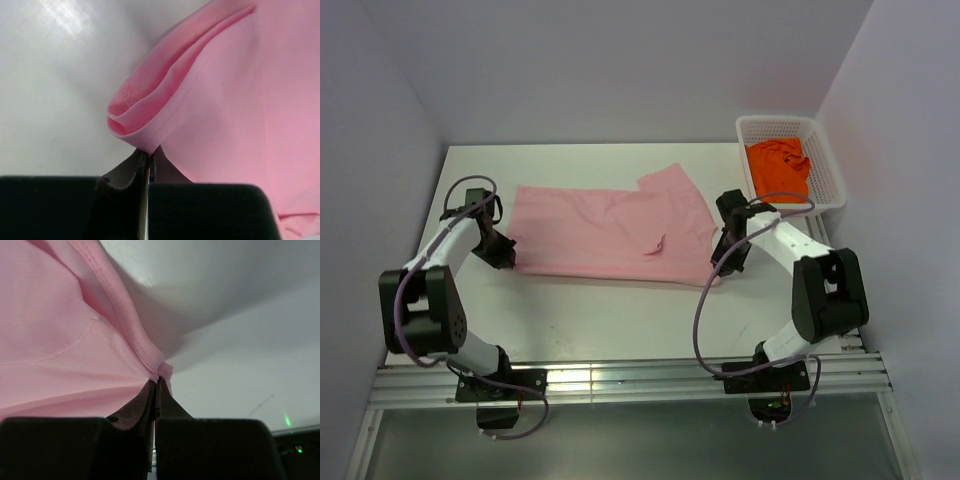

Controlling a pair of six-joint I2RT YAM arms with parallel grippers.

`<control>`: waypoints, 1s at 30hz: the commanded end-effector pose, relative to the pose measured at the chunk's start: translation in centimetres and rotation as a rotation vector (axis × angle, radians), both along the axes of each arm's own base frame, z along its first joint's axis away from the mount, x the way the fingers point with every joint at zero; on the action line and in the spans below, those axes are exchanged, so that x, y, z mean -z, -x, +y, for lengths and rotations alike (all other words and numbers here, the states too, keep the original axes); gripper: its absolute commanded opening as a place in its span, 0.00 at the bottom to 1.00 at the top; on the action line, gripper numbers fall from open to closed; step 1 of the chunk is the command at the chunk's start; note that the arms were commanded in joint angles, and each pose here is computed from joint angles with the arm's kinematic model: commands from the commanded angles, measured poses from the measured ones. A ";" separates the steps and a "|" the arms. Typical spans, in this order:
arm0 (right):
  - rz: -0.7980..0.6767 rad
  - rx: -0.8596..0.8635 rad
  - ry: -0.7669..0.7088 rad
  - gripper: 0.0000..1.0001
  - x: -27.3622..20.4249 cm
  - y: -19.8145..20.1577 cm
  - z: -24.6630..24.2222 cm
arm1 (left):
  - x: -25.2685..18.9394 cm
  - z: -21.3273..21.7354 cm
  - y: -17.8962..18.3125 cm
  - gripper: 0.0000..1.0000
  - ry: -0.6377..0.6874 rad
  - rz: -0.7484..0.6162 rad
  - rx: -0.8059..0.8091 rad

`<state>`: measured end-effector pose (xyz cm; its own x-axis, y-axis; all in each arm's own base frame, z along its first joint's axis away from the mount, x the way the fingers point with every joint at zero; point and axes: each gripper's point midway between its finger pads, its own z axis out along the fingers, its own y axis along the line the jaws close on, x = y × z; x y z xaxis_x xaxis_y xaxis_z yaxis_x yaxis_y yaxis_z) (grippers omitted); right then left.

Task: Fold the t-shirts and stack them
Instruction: Grap the side of the flattened tshirt furthest away from the robot with both arms

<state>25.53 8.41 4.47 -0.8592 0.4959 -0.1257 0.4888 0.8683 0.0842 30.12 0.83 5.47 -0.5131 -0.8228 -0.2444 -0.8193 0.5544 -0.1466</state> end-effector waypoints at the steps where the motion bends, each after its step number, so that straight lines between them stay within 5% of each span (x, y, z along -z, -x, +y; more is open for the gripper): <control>1: 0.039 0.021 0.071 0.00 -1.1 3.1 -2.2 | -2.1 -0.5 3.2 0.05 0.023 -0.012 -0.024; 6: 0.087 0.004 0.057 0.02 -2.1 6.3 -2.5 | -3.2 -2.0 7.4 0.14 0.085 0.030 -0.018; 7: 0.088 0.001 0.060 0.35 -2.3 6.7 -2.6 | -3.8 -2.2 7.7 0.21 0.094 0.010 -0.013; 8: 0.062 -0.003 0.061 0.59 -3.3 6.5 -2.7 | -4.4 -2.4 7.9 0.42 0.103 0.004 -0.007; 10: 0.037 0.001 0.087 0.93 -4.6 6.4 -3.2 | -5.6 -2.9 8.3 0.61 0.127 -0.013 0.001; 11: -0.022 0.006 0.087 0.95 -6.3 5.0 -3.1 | -6.9 -2.9 7.6 0.86 0.127 -0.049 0.004; 13: -0.079 0.010 0.091 0.95 -8.3 3.2 -3.1 | -8.3 -2.9 6.3 0.99 0.126 -0.088 0.006; 19: -0.341 -0.030 0.001 0.95 -15.9 -10.1 0.3 | -12.3 -1.9 -4.4 0.98 0.122 -0.321 0.037; 25: -0.397 -0.095 -0.021 0.94 -16.0 -22.1 3.0 | -12.2 -0.8 -15.2 0.93 0.119 -0.384 0.104; 30: -0.358 -0.099 -0.105 0.92 -9.5 -28.1 4.4 | -12.1 -1.2 -20.3 0.92 0.153 -0.430 0.153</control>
